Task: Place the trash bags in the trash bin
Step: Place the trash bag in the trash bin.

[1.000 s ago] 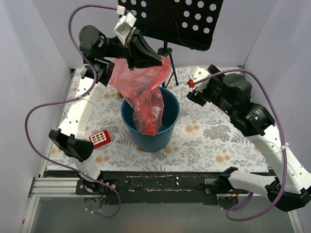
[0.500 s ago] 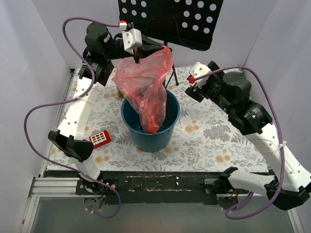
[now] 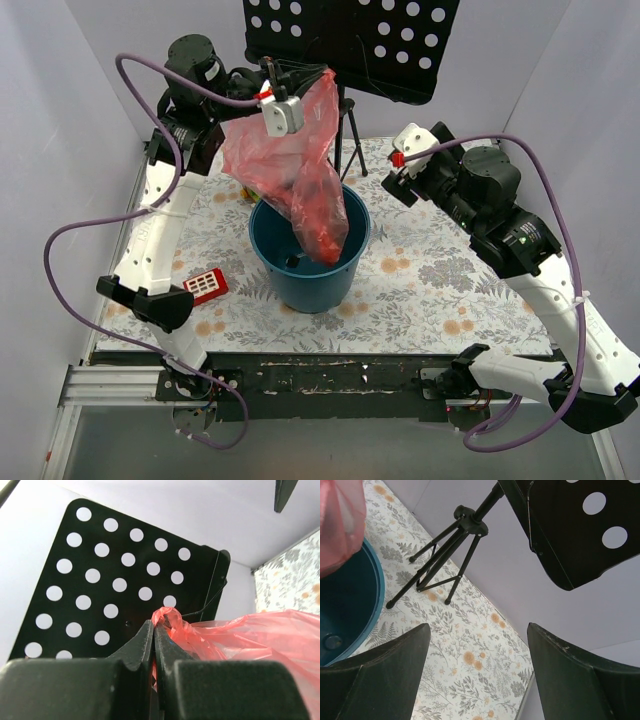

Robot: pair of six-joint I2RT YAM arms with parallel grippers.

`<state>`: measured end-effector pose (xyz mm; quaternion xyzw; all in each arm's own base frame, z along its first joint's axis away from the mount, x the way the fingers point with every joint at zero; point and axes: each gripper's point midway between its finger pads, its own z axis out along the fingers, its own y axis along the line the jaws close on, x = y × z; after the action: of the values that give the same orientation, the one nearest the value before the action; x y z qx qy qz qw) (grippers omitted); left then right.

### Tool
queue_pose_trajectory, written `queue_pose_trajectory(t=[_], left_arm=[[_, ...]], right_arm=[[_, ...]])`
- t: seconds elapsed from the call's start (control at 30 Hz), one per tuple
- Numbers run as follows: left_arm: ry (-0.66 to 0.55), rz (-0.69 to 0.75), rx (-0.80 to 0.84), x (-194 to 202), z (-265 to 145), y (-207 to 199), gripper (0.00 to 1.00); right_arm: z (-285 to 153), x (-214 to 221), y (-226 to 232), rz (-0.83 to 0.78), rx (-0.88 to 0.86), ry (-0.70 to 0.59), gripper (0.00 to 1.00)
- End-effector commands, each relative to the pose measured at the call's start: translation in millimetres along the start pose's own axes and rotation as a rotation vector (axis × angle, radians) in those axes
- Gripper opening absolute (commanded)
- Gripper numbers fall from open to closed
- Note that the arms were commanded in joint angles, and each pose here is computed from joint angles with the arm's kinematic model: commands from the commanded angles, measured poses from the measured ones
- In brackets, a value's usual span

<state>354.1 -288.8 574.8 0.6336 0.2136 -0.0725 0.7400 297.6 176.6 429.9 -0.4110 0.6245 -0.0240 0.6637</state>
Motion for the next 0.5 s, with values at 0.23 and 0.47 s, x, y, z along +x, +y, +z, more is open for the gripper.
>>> queue_pose_trajectory(t=[0.23,0.47], left_arm=[[0.018,0.09,0.243,-37,-9,-72,0.0],[-0.073,-0.315,0.31,-75,-8,-142,0.0]], right_arm=[[-32,-23,91,0.114,-0.503,-0.145,0.83],[-30,-15,58,0.154,-0.311,-0.11,0.84]])
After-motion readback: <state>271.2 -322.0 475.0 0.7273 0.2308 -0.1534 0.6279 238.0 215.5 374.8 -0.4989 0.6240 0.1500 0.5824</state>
